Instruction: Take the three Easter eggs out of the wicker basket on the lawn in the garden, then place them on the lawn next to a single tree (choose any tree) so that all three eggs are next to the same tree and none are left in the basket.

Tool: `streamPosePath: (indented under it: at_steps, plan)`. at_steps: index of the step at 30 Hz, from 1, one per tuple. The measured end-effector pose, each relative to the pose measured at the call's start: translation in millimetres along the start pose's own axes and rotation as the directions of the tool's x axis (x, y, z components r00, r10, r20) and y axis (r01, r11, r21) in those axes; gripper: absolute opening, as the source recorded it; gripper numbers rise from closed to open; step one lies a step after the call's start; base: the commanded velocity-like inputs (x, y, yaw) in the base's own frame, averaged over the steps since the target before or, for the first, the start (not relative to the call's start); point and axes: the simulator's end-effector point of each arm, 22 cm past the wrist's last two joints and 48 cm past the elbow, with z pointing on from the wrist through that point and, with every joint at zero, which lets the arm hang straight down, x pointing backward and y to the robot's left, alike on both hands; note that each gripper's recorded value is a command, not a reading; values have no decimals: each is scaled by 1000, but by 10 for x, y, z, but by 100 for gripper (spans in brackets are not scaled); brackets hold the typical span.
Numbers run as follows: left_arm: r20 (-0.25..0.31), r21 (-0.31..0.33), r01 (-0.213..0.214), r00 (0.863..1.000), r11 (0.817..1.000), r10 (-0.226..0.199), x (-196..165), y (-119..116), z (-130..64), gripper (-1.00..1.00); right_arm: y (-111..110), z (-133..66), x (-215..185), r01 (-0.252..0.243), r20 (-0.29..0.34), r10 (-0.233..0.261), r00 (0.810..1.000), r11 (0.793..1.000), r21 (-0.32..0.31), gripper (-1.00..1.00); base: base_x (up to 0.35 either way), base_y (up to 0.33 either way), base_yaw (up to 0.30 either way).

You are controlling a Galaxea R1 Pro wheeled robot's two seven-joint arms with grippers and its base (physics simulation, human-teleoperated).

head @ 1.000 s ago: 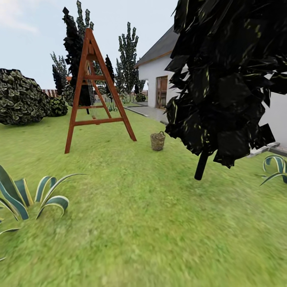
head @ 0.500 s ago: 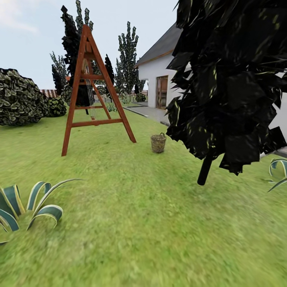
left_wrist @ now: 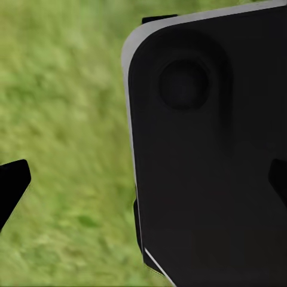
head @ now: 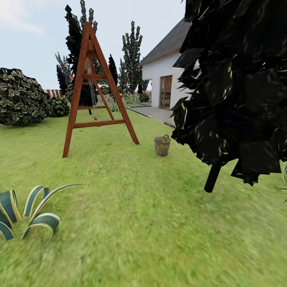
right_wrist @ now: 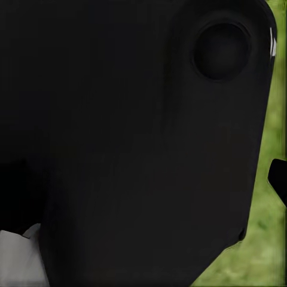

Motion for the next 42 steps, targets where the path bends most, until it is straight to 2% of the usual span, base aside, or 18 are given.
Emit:
streamPosePath:
  at_steps: [18,42]
  plan:
    - [0,0,0,1000,1000,0,0,1,0,100,0,0,-1,0,0,0,1000,1000,0,100,338,0,62]
    - [3,0,1,1000,1000,-1,-9,4,0,100,0,0,-10,3,2,-3,1000,1000,0,100,338,0,-42]
